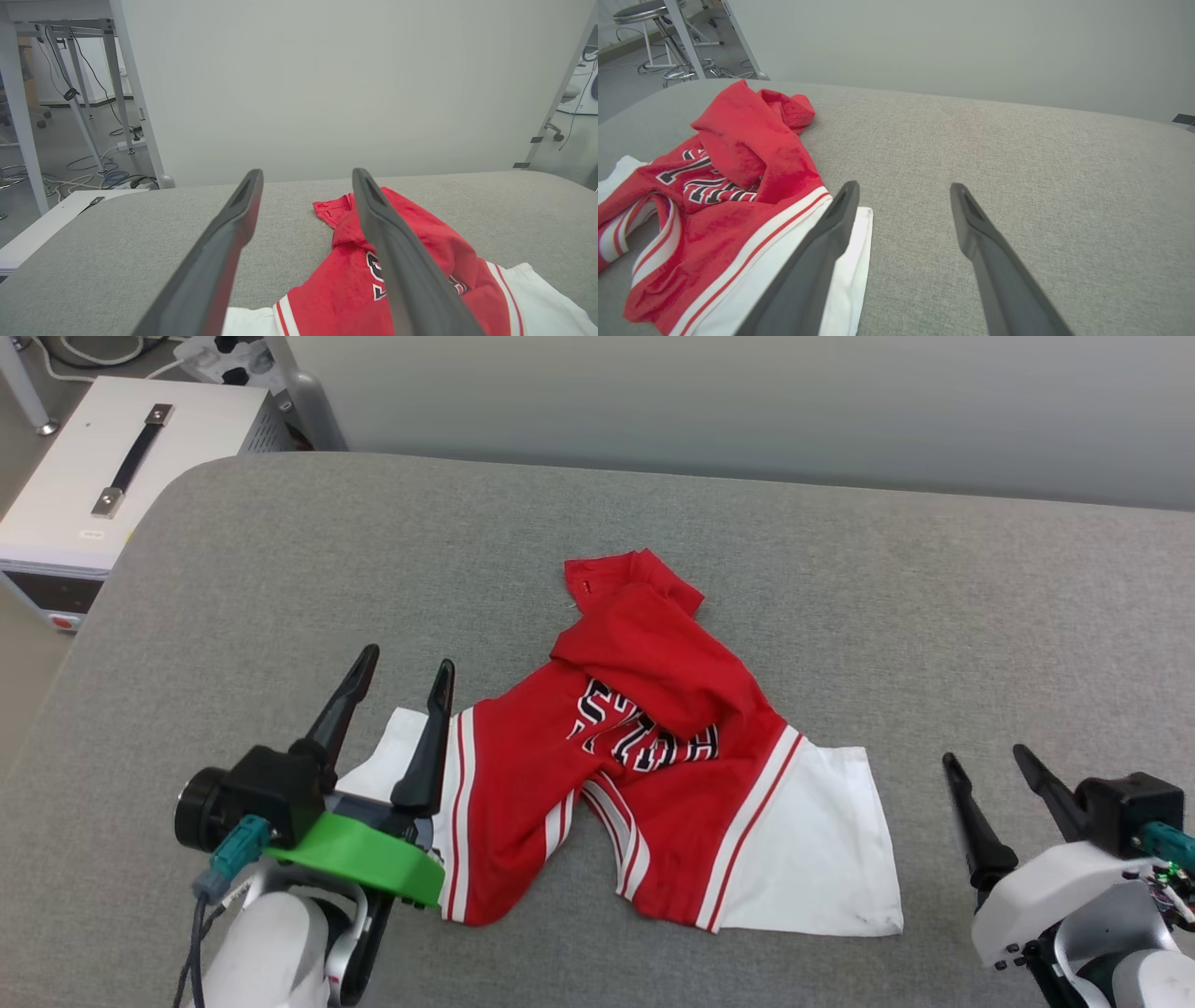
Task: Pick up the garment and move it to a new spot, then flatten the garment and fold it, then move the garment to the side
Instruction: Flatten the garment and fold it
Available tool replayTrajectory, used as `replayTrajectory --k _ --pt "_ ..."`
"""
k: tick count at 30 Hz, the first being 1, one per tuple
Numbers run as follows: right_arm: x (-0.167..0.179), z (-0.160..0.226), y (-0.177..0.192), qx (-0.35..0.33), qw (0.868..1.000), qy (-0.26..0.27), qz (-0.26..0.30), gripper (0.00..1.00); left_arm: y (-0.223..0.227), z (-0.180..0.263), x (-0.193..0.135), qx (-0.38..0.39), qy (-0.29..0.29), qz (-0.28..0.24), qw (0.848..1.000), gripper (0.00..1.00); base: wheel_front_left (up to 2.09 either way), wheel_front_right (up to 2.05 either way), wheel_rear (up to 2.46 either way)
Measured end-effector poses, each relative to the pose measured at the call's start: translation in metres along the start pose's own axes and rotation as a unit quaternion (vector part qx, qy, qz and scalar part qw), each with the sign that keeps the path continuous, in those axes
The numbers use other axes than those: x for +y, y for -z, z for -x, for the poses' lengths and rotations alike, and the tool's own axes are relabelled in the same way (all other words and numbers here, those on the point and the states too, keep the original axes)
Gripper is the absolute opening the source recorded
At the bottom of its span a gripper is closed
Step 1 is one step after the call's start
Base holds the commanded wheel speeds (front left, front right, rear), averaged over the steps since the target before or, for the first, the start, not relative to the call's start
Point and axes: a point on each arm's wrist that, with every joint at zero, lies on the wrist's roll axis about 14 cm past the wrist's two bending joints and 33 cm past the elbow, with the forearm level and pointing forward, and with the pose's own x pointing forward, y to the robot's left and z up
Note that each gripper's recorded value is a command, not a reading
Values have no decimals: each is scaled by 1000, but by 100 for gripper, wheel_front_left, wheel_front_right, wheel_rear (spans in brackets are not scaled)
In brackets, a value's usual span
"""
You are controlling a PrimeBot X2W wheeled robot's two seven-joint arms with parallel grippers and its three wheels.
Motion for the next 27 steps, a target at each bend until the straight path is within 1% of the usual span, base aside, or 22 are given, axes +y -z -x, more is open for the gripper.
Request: replayTrajectory --k 2,3,5,7,9,10,12,14,17,20,23,26,27 --pt "8 -2 10 53 998 -23 16 100 2 6 -1 1 -5 2 1000 100 0 0 0" --pt "12 -4 16 84 995 -37 25 100 3 9 -1 3 -8 4 1000 100 0 0 0" --pt "17 -8 22 132 989 -54 26 100 4 12 0 4 -10 0 1000 100 0 0 0" --pt "21 -11 34 196 977 -70 40 100 4 13 3 3 -16 -1 1000 100 0 0 0" --pt "24 -13 43 246 965 -80 36 100 5 15 4 4 -22 1 1000 100 0 0 0" --pt "26 -13 51 278 956 -85 40 100 7 17 5 7 -25 3 1000 100 0 0 0" --pt "28 -13 61 319 943 -89 41 100 13 20 6 16 -32 7 999 100 0 0 0" --pt "33 -16 69 349 932 -95 40 100 17 24 9 24 -38 7 999 100 0 0 0" --pt "39 -21 81 379 919 -99 47 100 21 28 14 32 -47 6 998 100 0 0 0" --pt "39 -25 93 398 910 -96 69 100 26 32 16 41 -52 5 998 100 0 0 0" --pt "44 -27 106 414 902 -100 67 100 29 34 19 47 -57 4 997 100 0 0 0" --pt "48 -29 113 423 898 -106 65 100 31 35 23 50 -62 2 997 100 0 0 0" --pt "49 -29 116 427 896 -108 62 64 31 35 24 52 -64 1 997 100 0 0 0"
